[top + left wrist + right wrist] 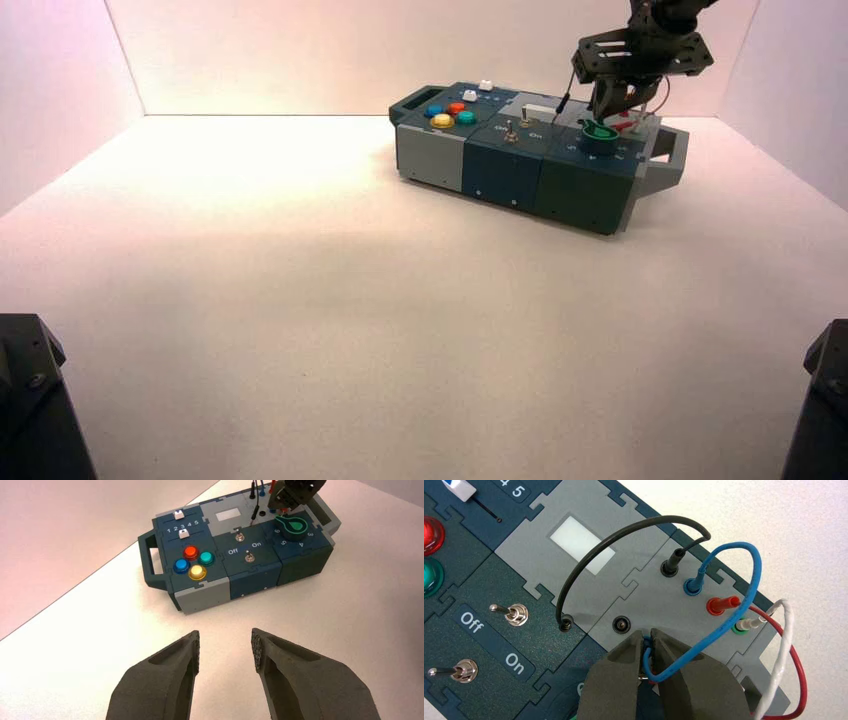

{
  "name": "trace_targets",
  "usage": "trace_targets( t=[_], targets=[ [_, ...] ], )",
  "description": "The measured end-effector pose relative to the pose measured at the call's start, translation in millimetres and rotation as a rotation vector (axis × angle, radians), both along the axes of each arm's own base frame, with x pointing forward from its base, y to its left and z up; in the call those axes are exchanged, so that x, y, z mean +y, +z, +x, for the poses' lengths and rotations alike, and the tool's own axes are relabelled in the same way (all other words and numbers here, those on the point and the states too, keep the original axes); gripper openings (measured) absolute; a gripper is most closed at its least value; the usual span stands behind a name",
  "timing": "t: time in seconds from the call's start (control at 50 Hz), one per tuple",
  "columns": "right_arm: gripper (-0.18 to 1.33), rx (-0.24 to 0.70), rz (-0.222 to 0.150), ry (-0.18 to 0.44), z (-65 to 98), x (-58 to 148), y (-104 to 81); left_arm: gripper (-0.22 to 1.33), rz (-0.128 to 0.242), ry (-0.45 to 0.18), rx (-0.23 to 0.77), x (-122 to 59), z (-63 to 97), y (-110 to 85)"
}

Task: Insert the blue wire.

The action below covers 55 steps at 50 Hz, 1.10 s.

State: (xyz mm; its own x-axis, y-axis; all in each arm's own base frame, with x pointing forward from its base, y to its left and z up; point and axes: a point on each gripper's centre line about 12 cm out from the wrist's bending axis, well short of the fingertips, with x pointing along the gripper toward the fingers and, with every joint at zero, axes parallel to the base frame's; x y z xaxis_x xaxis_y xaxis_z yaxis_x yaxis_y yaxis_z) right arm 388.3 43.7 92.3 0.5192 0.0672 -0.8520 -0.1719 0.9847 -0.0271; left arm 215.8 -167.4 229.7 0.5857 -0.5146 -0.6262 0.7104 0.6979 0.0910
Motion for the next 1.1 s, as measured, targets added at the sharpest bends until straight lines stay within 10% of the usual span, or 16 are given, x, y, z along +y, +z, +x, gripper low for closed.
trace_targets(
  t=[0.5,1.1],
  targets=[
    [0.05,-0.002,0.000,0.000,-0.5,-0.1,-0.5,1.07,0.000,-0.003,-0.004,-0.1,-0.5,0.8],
    [0.60,0.014,0.001,-0.005,0.8,-1.0,-3.6,1.07,-0.005,-0.003,-0.012,0.7,-1.6,3.2]
  ],
)
